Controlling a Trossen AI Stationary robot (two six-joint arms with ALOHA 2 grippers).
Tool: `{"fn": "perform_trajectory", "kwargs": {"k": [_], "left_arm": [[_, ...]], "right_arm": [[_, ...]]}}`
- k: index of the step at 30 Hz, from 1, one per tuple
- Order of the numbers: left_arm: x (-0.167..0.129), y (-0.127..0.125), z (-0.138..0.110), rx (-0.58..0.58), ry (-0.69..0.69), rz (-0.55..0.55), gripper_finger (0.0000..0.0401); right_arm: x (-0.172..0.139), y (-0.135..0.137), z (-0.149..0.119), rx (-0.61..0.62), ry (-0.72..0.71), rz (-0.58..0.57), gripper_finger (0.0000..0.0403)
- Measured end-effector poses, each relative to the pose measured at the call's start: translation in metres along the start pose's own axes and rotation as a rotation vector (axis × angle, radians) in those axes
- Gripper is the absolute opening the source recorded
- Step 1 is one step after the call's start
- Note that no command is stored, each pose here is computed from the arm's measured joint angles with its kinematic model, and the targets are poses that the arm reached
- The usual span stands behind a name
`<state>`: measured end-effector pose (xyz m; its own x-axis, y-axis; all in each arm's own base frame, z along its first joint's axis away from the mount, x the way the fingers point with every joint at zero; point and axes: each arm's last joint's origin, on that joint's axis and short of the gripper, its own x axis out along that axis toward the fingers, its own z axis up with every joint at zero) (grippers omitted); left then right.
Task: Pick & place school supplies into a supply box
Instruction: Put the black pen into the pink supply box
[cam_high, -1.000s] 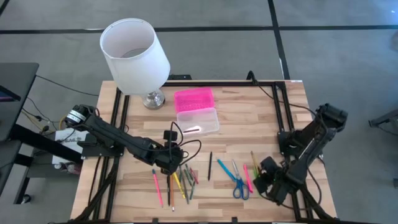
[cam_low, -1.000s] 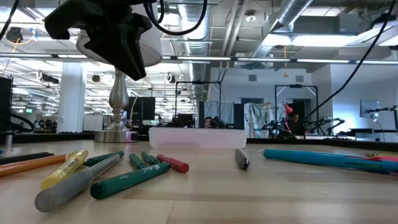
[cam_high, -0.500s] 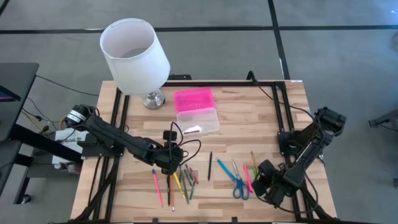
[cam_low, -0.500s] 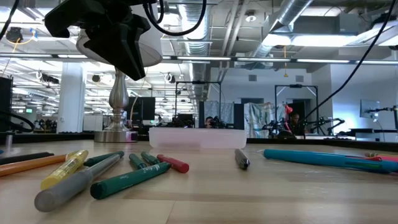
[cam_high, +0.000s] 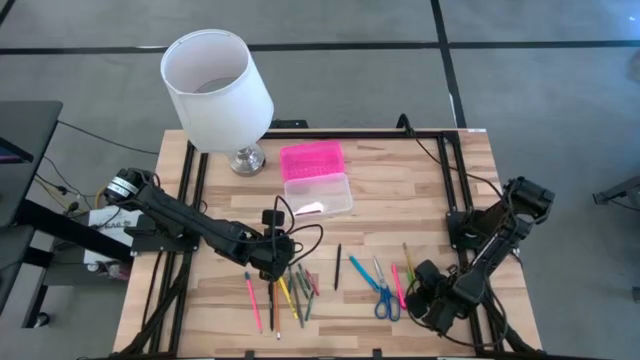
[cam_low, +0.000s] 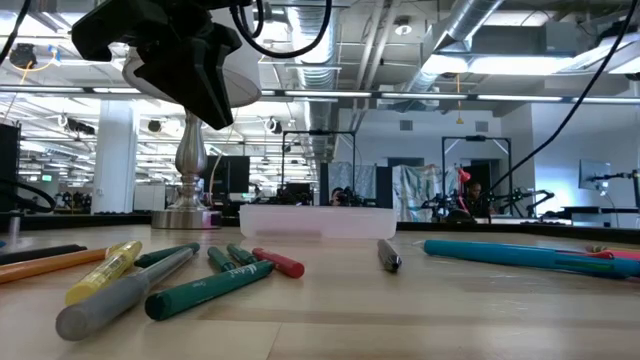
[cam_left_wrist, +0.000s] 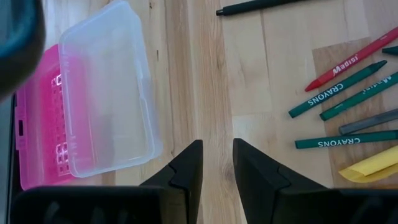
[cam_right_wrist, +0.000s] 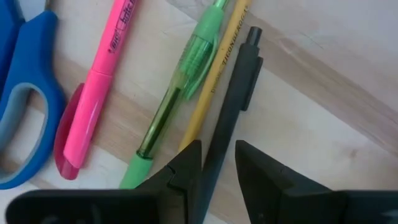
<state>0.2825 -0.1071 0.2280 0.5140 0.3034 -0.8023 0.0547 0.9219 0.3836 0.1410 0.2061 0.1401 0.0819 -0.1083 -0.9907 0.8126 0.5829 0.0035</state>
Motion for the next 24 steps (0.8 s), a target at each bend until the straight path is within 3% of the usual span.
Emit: {"fn": "perform_trajectory", "kwargs": {"k": [12,21,24], "left_arm": [[0.000,0.000,-0.001,-0.006,0.005,0.001,0.0083],[0.000,0.000,-0.001,-0.019,0.006,0.001,0.0083],[0.000,0.000,-0.001,-0.022,0.006,0.001,0.0083]], "right_arm": [[0.008,-0.002,0.010,0.016,0.075,-0.047,0.0089],[0.009,-0.001,0.013,-0.023,0.099,-0.046,0.0016],[0.009,-0.001,0.013,-0.023,0.098,-0.048,0.0012]]}}
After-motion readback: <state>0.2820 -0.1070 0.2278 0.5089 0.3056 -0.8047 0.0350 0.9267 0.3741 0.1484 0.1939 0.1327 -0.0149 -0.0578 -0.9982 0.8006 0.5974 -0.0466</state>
